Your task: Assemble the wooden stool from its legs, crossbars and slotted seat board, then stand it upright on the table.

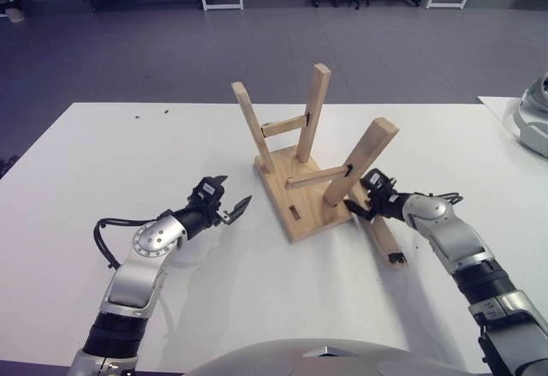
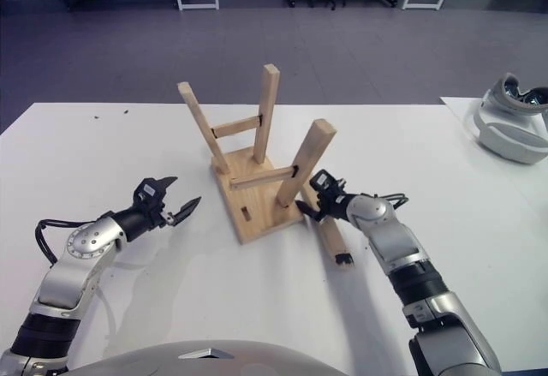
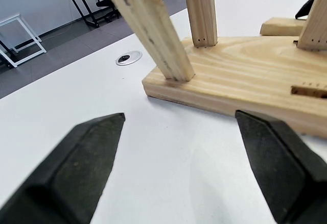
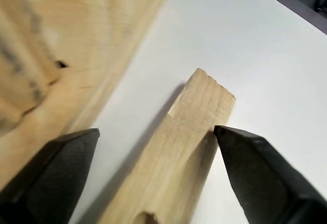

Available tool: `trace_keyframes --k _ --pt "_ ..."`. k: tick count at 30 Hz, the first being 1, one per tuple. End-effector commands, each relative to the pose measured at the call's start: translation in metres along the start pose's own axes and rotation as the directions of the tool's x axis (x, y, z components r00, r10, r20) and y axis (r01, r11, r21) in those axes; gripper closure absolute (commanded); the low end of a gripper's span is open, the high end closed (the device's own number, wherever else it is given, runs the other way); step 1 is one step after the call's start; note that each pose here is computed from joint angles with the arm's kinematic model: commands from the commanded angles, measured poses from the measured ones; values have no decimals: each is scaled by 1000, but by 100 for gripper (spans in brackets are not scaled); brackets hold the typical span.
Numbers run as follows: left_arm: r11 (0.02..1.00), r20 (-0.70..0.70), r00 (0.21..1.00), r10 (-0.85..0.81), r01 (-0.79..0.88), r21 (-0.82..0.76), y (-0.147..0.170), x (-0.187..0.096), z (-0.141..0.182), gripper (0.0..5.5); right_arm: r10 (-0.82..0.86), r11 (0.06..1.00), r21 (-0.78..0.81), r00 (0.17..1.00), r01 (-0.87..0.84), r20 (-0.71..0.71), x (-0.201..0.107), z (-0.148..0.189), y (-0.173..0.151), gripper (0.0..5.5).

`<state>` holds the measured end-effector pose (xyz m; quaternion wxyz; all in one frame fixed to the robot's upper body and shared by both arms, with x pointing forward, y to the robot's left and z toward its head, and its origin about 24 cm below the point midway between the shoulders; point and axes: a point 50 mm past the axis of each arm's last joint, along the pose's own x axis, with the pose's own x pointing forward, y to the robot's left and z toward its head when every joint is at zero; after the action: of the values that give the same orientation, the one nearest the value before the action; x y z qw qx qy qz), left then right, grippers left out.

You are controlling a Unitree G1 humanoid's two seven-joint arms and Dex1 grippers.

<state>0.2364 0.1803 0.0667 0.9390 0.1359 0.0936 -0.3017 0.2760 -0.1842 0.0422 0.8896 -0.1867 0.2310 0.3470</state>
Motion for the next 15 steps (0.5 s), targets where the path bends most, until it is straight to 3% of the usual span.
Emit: trace_keyframes --k 1,6,11,15 --pt "1000 -3 1000 8 -8 10 0 -1 -1 152 56 998 23 998 -57 36 -7 4 21 129" --pt "1000 -8 1000 19 -19 6 -1 -5 -2 152 -263 956 159 960 246 96 -43 13 -5 129" --pt "1000 46 998 30 -30 -8 -2 -6 11 152 -204 903 396 977 164 61 -55 7 26 129" --pt "999 99 994 49 -47 -21 1 -9 24 152 -169 877 463 984 129 47 -61 7 33 129"
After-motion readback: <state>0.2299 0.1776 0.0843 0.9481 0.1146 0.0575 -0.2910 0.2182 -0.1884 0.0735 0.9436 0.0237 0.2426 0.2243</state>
